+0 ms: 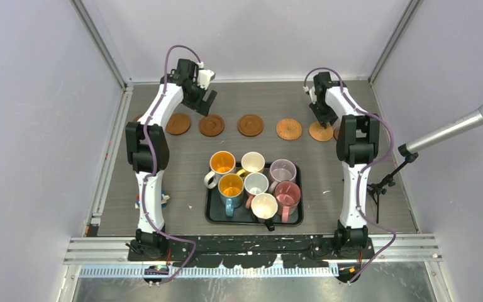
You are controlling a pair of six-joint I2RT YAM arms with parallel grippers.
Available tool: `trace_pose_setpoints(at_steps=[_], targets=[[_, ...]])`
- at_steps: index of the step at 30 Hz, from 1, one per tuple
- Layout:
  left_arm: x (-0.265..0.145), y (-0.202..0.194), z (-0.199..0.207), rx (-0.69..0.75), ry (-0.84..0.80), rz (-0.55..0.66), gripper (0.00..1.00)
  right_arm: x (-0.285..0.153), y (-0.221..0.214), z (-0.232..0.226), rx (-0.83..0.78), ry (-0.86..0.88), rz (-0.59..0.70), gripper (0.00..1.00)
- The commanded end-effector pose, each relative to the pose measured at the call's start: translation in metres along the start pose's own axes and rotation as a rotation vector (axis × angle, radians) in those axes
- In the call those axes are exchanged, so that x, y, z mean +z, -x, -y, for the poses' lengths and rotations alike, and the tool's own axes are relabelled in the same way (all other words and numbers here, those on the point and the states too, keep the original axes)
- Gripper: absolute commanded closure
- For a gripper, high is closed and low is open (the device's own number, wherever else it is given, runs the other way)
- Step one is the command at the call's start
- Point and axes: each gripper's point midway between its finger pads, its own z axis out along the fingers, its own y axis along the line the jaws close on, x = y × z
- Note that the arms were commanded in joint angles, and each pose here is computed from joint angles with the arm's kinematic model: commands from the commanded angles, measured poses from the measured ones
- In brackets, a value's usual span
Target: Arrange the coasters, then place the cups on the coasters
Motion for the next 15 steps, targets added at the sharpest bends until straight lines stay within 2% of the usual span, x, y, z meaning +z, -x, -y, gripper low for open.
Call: trace_pose_setpoints(at_steps=[1, 6, 9, 15], targets=[[-0.017, 0.021, -0.007, 0.008, 0.016, 0.066, 0.1, -0.032, 0.019, 0.011, 0.06, 0.011, 0.099, 0.63], [-0.019, 0.022, -0.003, -0.003, 0.002, 0.07, 0.1, -0.065, 0.021, 0.021, 0.103, 0.002, 0.167, 0.56], [-0.02, 0.022, -0.003, -0.003, 0.0, 0.069, 0.1, -0.068, 0.008, 0.03, 0.117, -0.019, 0.149, 0.56], [-0.022, 0.022, -0.002, -0.006, -0.001, 0.071, 0.1, -0.048, -0.022, 0.043, 0.122, -0.059, 0.052, 0.62]])
